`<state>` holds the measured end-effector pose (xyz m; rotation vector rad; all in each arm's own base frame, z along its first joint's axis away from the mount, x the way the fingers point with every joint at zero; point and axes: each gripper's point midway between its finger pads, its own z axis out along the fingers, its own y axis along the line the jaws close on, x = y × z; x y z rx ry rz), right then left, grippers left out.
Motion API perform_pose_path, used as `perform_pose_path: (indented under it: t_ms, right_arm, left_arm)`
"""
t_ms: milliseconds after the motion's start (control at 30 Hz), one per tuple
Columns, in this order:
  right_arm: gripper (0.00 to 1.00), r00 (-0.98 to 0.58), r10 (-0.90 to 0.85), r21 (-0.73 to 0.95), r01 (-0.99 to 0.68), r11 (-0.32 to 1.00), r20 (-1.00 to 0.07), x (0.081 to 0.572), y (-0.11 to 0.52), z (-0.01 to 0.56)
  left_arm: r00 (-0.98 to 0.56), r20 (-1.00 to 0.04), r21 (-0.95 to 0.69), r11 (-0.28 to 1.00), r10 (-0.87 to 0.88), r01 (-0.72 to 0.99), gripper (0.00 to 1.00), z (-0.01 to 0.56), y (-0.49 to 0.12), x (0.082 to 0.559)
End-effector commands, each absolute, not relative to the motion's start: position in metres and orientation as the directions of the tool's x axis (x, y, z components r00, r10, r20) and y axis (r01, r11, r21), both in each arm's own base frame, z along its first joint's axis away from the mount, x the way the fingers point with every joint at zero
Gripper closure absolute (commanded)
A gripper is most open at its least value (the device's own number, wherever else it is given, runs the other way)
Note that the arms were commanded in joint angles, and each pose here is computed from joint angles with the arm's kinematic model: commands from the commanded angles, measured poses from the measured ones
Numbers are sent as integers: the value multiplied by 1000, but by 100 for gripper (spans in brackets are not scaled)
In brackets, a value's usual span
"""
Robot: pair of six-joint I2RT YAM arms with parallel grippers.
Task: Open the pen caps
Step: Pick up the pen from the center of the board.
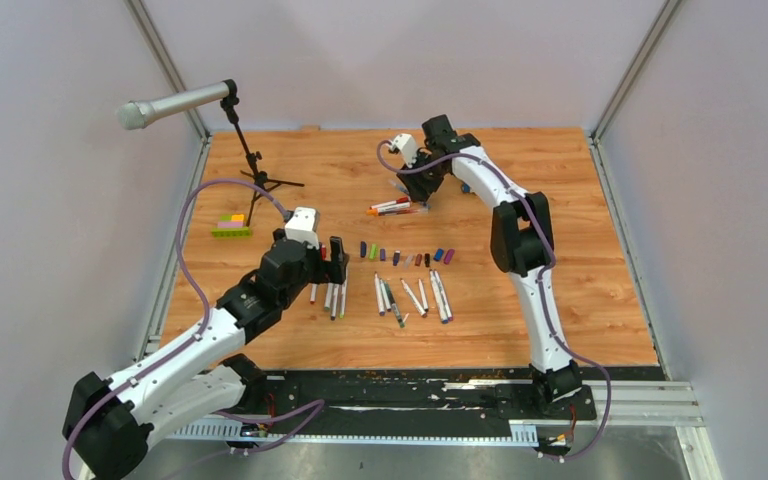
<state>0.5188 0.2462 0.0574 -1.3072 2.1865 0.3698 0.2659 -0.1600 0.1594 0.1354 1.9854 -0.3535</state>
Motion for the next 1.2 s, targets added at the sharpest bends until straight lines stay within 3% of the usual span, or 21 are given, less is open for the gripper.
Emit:
perform_pose_path:
  t_ms: [0,367,800,967,1167]
  right_arm:
    - [52,-384,-703,-76,-846,527,-599,535,247,57]
    - [65,-418,-713,-43,-847,530,-562,530,244,33]
    - [97,-484,-749,-102,-806,582,-452,532,188,22]
    - [100,-505,-737,-36,-814,580,-449,507,174,35]
    - [100,-565,-746,16,-801,599,-352,447,145,30]
  left_arm:
    - [-382,-918,-209,950,-108,233,0,172,-162,277]
    - [-398,-911,-214,948,-108,234,0,166,-164,277]
    - [-411,-901,-254,936,-137,243,0,171,-168,272]
    - [-419,-892,-299,919,-173,257,0,176,-173,268]
    - [-470,-856,-378,880,-215,286,0,174,-188,261]
